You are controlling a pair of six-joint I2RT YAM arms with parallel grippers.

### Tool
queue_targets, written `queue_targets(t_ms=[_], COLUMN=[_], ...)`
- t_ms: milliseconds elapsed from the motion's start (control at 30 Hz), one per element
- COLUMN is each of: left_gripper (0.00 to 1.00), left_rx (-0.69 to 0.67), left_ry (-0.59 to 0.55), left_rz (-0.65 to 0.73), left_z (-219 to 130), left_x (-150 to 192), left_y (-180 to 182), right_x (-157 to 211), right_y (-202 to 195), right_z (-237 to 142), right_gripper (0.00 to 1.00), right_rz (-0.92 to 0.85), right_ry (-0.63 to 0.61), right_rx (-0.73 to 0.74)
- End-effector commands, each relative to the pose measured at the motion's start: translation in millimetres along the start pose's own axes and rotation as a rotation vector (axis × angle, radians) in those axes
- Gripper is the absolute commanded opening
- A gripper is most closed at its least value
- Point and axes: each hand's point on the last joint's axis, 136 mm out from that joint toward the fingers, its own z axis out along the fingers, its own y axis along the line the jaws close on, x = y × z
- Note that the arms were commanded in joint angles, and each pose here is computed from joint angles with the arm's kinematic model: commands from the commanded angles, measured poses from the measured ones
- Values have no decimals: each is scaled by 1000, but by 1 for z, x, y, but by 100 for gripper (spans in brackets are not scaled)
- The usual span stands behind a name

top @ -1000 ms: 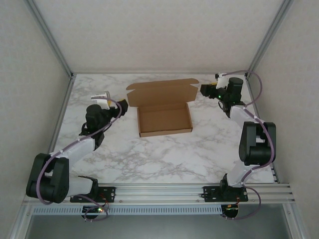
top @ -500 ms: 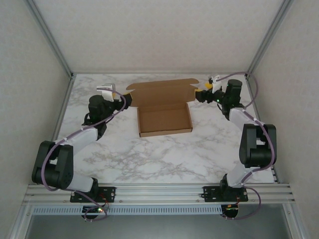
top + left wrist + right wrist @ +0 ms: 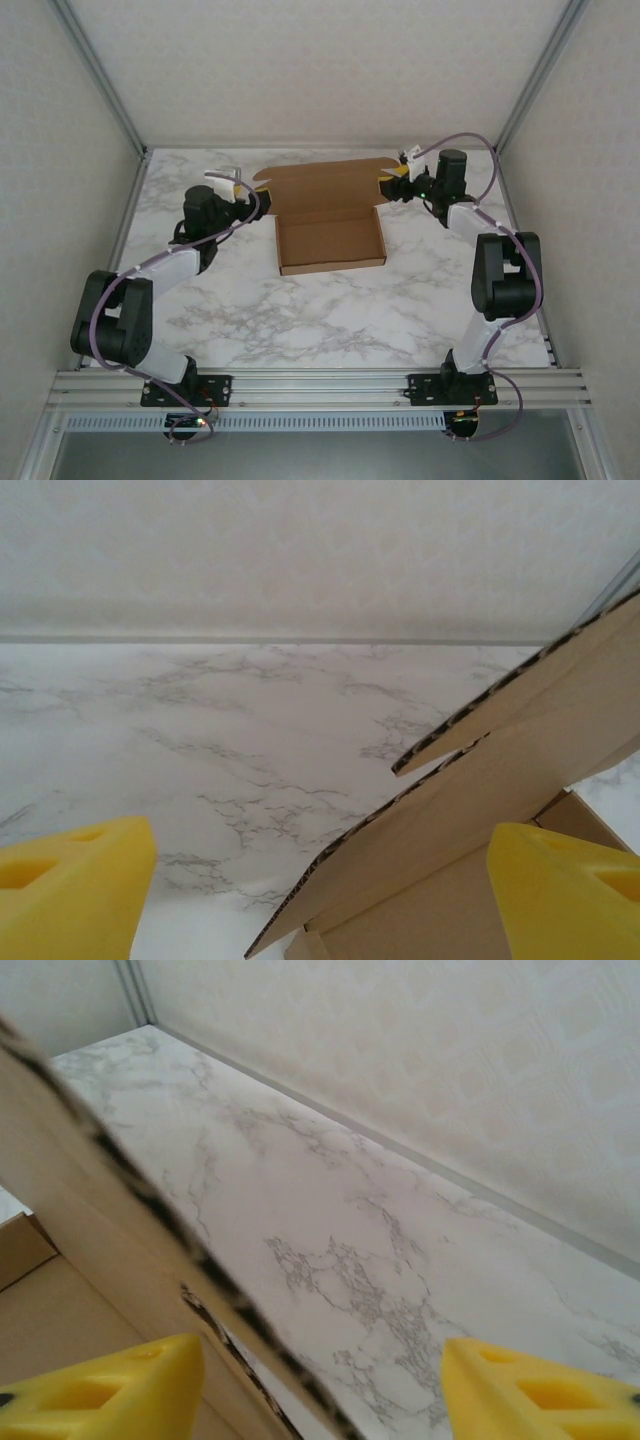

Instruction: Fold the paper box

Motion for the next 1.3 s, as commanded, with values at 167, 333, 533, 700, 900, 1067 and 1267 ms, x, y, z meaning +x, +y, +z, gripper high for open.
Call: queue_targets(t_ms=[167,333,533,700,900,1067,1267], left_gripper=[84,83,83,82,82,83,84], left_rx=[135,193,229,247,241,200,123], left_ry=[-33,-26,-26,-41,-51,-66,-94], left_rz=[46,52,53,44,26,35,16], left_z=[10,12,12,10,7,-3,-14], left_x=[-7,-1,2,1,-1,-4,-7], left_y=[-36,-53,-65,-73,-74,-67,-47], right_x=[3,2,-6,-8,-11,-20,-21], right_y=[7,12,22,34,41,38,39], right_z=[8,12,19,28,36,25,16], right_gripper=[44,26,23,24,21,19,15], right_rz=[0,32,98,235,314,231,182], right_ry=[47,88,110,86,52,53,76], right_rx=[64,137,314,444,511,533,475])
